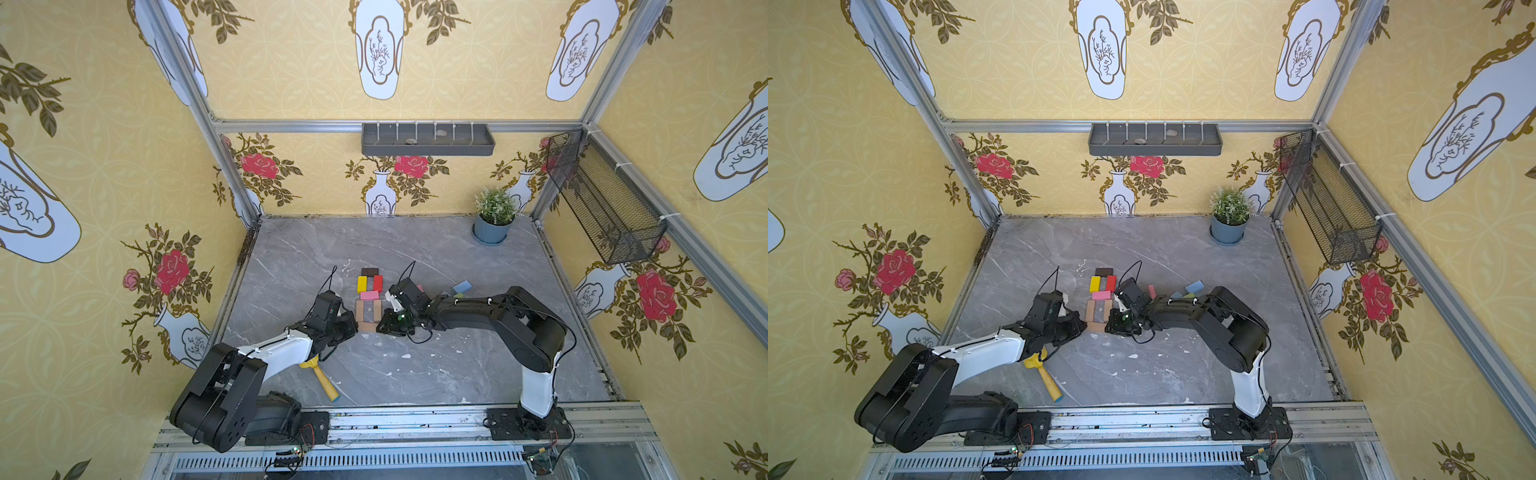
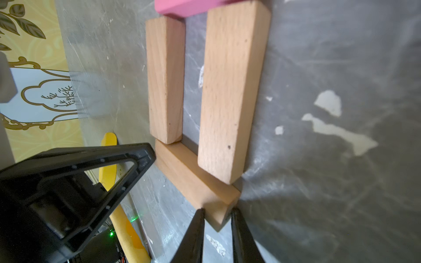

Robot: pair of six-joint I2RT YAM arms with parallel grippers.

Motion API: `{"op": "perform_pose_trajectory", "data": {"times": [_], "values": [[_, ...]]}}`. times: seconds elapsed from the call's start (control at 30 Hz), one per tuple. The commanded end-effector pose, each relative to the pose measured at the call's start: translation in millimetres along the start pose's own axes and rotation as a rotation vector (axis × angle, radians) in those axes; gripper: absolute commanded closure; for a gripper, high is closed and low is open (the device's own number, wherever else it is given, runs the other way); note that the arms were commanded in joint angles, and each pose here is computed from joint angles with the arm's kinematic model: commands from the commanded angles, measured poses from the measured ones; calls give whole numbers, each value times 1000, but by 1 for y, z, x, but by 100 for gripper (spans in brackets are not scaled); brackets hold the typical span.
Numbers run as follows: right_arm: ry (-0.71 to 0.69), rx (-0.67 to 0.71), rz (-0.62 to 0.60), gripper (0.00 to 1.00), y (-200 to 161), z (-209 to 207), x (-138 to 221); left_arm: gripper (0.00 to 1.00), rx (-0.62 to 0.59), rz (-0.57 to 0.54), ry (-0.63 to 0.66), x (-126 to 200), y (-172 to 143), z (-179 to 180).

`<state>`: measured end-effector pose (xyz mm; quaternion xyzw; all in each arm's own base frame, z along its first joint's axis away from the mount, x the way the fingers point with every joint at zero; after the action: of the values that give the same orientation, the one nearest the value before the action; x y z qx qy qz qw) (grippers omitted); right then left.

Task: Assemble the number 8 with building blocks
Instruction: Assemble the building block at the center of the board.

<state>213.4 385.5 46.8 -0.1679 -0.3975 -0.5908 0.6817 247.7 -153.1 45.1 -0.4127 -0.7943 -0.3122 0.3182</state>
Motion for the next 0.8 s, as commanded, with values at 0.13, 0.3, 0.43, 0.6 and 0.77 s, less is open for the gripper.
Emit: {"op": "perform_pose_trajectory", "data": {"times": [0.13, 0.3, 0.43, 0.6, 0.77], "values": [[2, 23, -12, 72, 4, 1, -1, 96, 35, 53, 44, 1, -15, 16], [-1, 30, -9, 68, 4, 1, 0, 88, 42, 35, 34, 6, -14, 15], [2, 42, -14, 67, 5, 2, 3, 81, 50, 10, 36, 12, -13, 15], [5, 50, -23, 66, 6, 4, 6, 74, 48, -39, 47, 25, -7, 14], [6, 43, -18, 65, 5, 3, 5, 67, 33, -92, 39, 38, -1, 10]]}}
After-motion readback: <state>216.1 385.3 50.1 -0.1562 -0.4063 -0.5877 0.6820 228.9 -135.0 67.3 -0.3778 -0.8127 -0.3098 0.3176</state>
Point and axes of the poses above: each gripper's point midway between its finger pads, its own x axis back along the fingers, its own z axis along the line the jaws close on, y = z × x, the point moved 3 cm from there along x, back along the fingers, and after that the axes turned 7 degrees about x, right-handed, at the moved point
